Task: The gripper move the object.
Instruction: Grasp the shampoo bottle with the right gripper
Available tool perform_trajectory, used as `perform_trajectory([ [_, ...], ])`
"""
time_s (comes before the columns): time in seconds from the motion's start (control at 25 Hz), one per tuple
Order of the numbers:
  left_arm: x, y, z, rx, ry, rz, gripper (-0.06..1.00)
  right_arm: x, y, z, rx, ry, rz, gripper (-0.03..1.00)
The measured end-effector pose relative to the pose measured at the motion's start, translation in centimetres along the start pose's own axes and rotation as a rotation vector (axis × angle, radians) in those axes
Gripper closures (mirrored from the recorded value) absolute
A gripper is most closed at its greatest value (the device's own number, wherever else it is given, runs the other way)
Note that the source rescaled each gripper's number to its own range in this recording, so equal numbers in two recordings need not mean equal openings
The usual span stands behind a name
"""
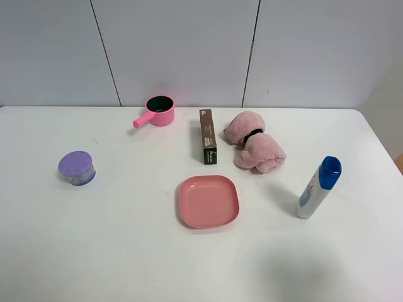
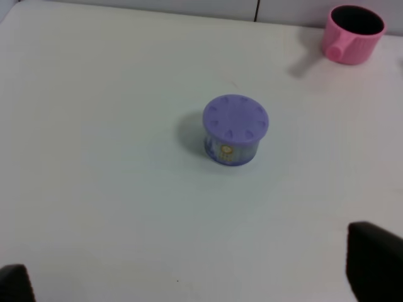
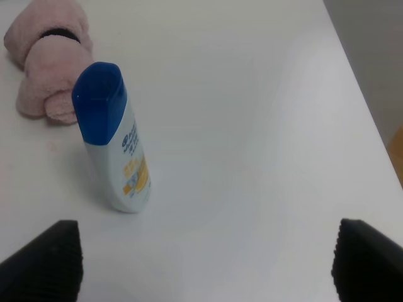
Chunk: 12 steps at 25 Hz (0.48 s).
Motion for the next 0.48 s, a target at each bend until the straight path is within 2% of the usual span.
perform_trajectory([
  [0.48, 0.0, 0.0, 0.0, 0.0, 0.0, 0.0, -0.06, 0.0, -0.01, 0.0, 0.0, 0.0, -0.001, 0.14],
])
Point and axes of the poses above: a point on each arm's last joint axis where the gripper is mounted, x pointing out along that axis toward the gripper, z along the wrist's bending axis when the last joint is at zero, y = z × x, the point moved 1 cm from there along x, pointing out along that axis toward the gripper, and after that the axes turned 1 degree about x, right-handed, at the moved point
